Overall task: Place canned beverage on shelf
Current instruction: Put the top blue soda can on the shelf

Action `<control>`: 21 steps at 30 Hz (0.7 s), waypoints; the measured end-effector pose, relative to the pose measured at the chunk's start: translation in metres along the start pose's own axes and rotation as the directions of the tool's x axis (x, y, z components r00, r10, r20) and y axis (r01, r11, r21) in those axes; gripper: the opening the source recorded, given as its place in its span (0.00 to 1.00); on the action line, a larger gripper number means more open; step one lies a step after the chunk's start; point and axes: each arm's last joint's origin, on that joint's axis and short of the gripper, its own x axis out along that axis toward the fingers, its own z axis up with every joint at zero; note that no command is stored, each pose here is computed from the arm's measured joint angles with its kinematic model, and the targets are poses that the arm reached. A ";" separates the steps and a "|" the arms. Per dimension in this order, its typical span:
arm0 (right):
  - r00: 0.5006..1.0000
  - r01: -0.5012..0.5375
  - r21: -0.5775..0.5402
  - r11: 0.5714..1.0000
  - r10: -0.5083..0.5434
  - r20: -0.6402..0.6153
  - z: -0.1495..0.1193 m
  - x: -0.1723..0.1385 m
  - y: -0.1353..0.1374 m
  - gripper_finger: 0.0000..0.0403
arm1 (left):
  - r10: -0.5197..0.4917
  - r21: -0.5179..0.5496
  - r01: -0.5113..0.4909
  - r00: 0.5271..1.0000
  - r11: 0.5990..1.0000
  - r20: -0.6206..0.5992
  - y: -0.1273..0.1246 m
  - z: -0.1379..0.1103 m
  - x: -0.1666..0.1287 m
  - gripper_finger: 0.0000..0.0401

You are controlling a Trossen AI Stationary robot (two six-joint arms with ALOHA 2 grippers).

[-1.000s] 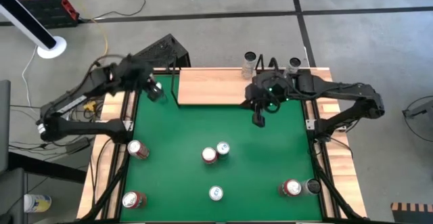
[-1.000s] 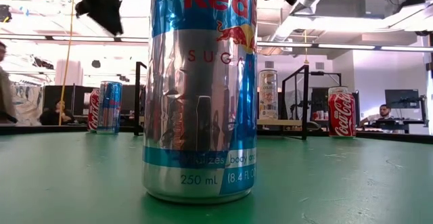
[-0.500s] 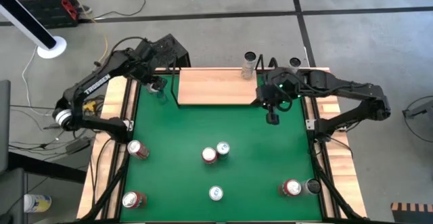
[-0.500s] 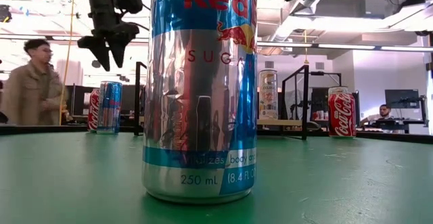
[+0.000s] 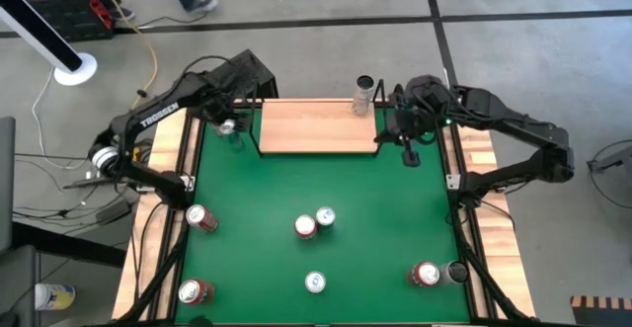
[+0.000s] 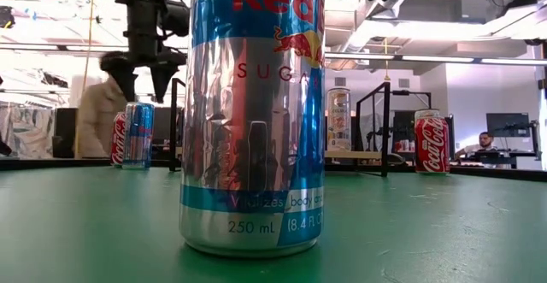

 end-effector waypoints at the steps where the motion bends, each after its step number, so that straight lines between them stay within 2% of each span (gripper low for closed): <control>1: 1.000 0.004 0.010 1.000 -0.004 -0.001 -0.001 0.000 -0.001 0.06 | 0.010 0.005 -0.010 1.000 1.000 -0.010 -0.002 0.001 0.003 0.91; 5: 1.000 0.020 0.041 0.999 -0.020 0.007 -0.001 -0.001 -0.005 0.06 | 0.047 0.013 -0.046 0.998 0.999 -0.049 -0.006 0.005 0.017 0.91; 12: 0.999 0.038 0.050 0.998 -0.040 0.035 0.002 -0.001 -0.007 0.06 | 0.041 0.036 -0.038 0.995 0.999 -0.089 -0.008 0.008 0.027 0.89; 21: 0.996 0.053 0.086 0.995 -0.059 0.065 0.005 -0.001 -0.008 0.06 | 0.058 0.137 -0.038 0.987 0.990 -0.148 -0.006 0.002 0.029 0.66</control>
